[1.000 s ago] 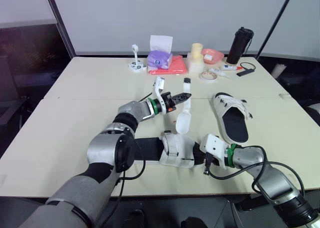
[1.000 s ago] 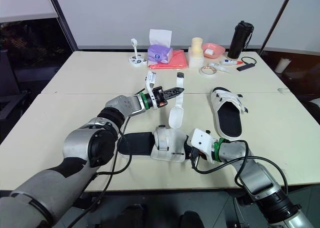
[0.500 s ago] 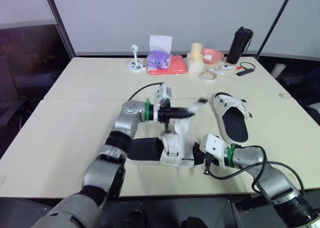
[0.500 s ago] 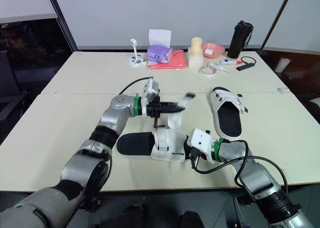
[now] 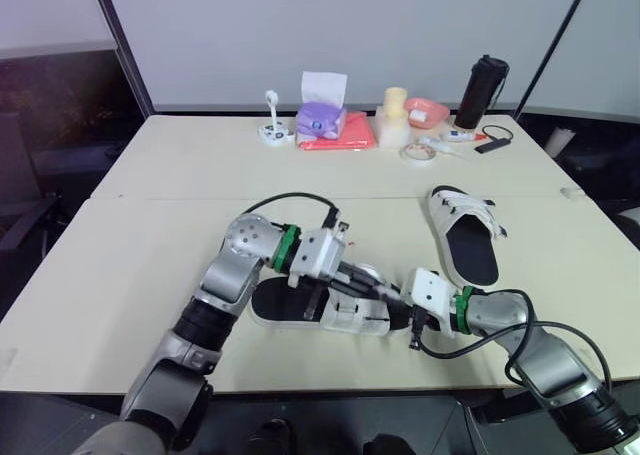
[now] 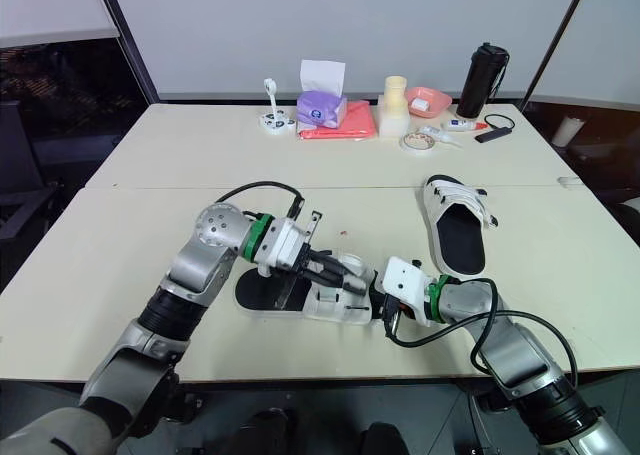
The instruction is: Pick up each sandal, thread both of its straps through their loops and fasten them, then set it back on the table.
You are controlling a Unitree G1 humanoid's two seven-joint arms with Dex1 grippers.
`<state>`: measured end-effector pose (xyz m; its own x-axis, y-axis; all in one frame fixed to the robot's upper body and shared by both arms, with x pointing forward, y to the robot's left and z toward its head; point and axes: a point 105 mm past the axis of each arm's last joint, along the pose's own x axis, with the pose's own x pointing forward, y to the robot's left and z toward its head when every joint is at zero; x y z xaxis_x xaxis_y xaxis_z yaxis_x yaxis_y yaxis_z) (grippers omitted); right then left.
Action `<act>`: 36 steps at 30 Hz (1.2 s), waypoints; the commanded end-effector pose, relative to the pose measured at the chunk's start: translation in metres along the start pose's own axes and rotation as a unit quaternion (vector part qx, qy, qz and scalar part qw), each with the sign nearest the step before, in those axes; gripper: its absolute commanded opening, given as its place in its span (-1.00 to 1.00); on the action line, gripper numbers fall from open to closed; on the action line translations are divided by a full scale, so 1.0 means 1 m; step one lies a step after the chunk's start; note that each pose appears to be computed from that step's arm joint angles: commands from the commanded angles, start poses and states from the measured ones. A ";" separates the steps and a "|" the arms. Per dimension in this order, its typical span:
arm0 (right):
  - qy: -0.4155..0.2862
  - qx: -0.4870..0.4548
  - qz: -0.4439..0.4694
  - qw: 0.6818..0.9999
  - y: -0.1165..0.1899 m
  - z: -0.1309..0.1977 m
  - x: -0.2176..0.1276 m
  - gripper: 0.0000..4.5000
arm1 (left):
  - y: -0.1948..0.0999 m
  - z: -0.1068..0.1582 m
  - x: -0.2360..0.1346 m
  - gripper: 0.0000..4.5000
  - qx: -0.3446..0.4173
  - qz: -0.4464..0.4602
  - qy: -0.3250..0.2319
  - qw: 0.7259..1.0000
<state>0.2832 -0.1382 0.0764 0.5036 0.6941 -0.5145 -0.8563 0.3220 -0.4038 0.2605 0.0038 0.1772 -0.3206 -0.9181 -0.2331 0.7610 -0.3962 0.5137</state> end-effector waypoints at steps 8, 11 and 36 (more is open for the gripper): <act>0.111 0.048 0.102 0.987 0.042 -0.057 0.007 -1.00 | -0.032 0.014 0.022 -0.95 0.055 -0.075 -0.018 0.995; 0.112 0.043 0.104 0.987 0.041 -0.056 0.008 -1.00 | -0.043 0.011 0.028 -0.85 0.047 -0.095 -0.017 0.994; 0.110 0.038 0.093 0.989 0.031 -0.055 0.014 -1.00 | 0.083 0.013 -0.082 0.99 -0.097 0.321 -0.004 0.942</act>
<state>0.2890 -0.1310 0.0782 0.4473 0.7073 -0.5475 -0.8804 0.2403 -0.4088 0.3396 0.0301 0.2520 0.2063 -0.9754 0.0777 0.8681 0.2191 0.4453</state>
